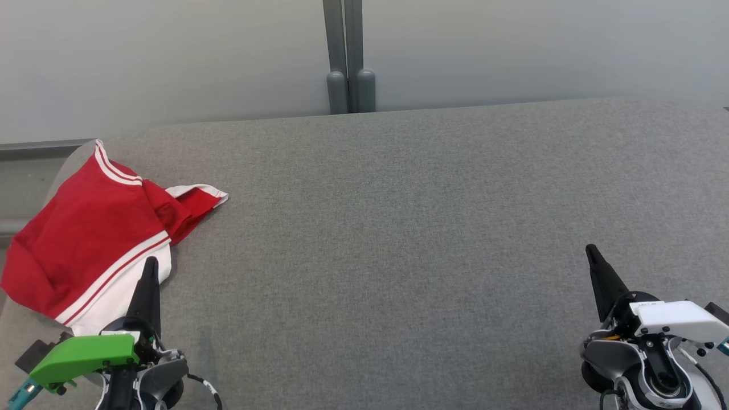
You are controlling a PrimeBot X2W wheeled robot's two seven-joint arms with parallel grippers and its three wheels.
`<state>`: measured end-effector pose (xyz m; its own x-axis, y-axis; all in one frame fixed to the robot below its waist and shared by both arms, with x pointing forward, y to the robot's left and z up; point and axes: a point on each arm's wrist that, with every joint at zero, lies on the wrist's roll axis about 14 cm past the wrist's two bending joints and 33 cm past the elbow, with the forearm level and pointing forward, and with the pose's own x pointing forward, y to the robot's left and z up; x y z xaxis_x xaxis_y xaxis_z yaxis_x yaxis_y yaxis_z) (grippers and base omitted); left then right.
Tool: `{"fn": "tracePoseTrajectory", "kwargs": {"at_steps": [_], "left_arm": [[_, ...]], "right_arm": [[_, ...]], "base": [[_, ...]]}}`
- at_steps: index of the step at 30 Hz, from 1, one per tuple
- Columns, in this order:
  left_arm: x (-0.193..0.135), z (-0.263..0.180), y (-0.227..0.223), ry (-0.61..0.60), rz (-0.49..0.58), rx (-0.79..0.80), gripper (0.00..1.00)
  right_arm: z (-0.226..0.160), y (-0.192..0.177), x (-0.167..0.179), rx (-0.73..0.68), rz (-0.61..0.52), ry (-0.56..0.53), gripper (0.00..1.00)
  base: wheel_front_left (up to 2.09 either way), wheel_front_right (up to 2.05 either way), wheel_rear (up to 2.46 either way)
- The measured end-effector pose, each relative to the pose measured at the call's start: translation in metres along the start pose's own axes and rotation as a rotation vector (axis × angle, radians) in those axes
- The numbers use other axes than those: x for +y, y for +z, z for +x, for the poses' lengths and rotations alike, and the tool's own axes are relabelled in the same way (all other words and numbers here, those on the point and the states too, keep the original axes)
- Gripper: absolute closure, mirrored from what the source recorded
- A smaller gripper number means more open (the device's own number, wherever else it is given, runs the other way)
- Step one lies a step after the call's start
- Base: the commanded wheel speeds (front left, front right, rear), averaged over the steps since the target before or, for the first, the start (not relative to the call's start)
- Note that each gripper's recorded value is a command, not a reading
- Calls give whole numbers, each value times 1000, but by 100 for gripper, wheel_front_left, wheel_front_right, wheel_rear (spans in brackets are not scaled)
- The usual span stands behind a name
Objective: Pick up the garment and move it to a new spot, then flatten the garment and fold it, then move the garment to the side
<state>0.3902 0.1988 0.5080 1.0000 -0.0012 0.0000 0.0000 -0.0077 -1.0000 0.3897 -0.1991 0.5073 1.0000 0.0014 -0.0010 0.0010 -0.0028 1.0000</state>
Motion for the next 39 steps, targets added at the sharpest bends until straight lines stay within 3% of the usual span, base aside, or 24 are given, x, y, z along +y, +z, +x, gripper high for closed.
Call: {"fn": "tracePoseTrajectory", "kwargs": {"at_steps": [1,2,10,27,39], "left_arm": [[0,0,0,0,0,0,100],[1,0,0,4,-1,0,0],[24,-7,-2,74,9,-10,0],[38,-8,0,135,407,-12,0],[44,-7,-5,149,620,8,0]], "right_arm": [[0,0,0,0,0,0,100],[0,0,-1,0,0,-4,0],[-9,-2,-23,-7,-10,-70,0],[-8,-6,-33,14,-381,-108,0],[-6,-11,-34,33,-593,-101,0]], "base": [[0,0,0],[0,0,0],[0,0,0],[0,0,0],[0,0,0]]}}
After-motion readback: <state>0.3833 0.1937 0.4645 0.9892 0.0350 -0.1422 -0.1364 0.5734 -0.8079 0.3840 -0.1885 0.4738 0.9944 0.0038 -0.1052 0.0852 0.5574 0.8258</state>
